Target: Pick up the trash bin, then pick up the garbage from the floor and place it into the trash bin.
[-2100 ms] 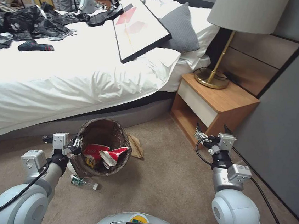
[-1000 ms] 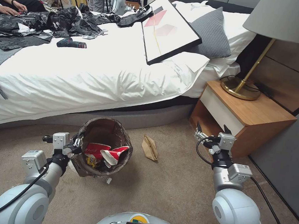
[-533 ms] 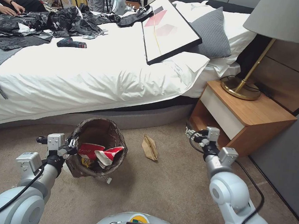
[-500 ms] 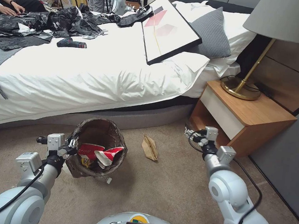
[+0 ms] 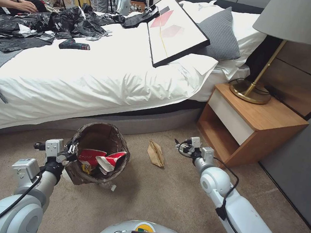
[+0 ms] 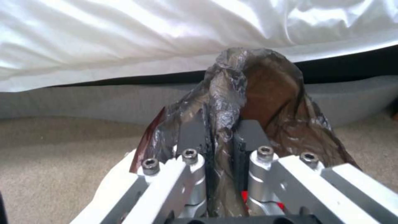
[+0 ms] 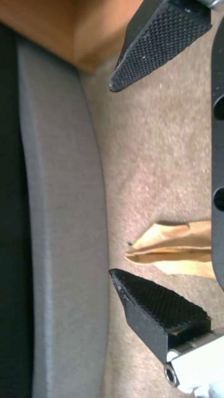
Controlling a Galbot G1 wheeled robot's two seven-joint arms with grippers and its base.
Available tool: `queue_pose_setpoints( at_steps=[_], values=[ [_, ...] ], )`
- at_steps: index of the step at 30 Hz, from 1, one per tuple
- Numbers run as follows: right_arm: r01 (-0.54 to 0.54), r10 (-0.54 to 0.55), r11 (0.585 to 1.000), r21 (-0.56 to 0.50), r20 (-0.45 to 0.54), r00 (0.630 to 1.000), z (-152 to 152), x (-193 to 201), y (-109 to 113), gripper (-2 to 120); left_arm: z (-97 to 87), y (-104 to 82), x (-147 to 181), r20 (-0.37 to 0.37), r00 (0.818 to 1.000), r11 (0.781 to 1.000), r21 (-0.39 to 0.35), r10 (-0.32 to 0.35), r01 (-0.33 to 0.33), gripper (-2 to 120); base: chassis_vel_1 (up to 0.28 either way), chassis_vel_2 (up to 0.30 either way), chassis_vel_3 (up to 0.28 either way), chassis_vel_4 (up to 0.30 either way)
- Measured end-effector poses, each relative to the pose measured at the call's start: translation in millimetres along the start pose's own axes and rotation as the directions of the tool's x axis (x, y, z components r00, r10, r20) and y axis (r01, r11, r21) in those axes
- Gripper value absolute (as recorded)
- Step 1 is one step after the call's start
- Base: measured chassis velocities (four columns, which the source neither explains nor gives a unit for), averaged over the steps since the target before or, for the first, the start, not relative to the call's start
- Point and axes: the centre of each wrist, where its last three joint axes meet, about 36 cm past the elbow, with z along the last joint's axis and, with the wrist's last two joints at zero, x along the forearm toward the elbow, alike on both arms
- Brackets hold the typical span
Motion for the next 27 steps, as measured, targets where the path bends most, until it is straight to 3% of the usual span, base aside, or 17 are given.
queue_pose_setpoints(
  at_steps=[4,14,27],
  values=[
    [0.013,-0.013,1.0,0.003,-0.015,1.0,2,-9,1,100,0.0,0.4,0,0.0,1.0,1.0,0.0,-0.003,0.003,8,0.0,0.0,0.0,0.0],
    [0.047,-0.045,0.999,0.013,-0.146,0.988,31,-76,21,100,-2.0,1.5,-1,0.004,1.0,1.0,0.006,-0.004,0.004,8,0.0,0.0,0.0,0.0],
    [0.087,-0.079,0.996,0.031,-0.22,0.972,56,-119,71,100,-1.6,-1.9,-2,-0.001,1.0,1.0,0.023,0.009,-0.009,8,0.0,0.0,0.0,0.0]
  ],
)
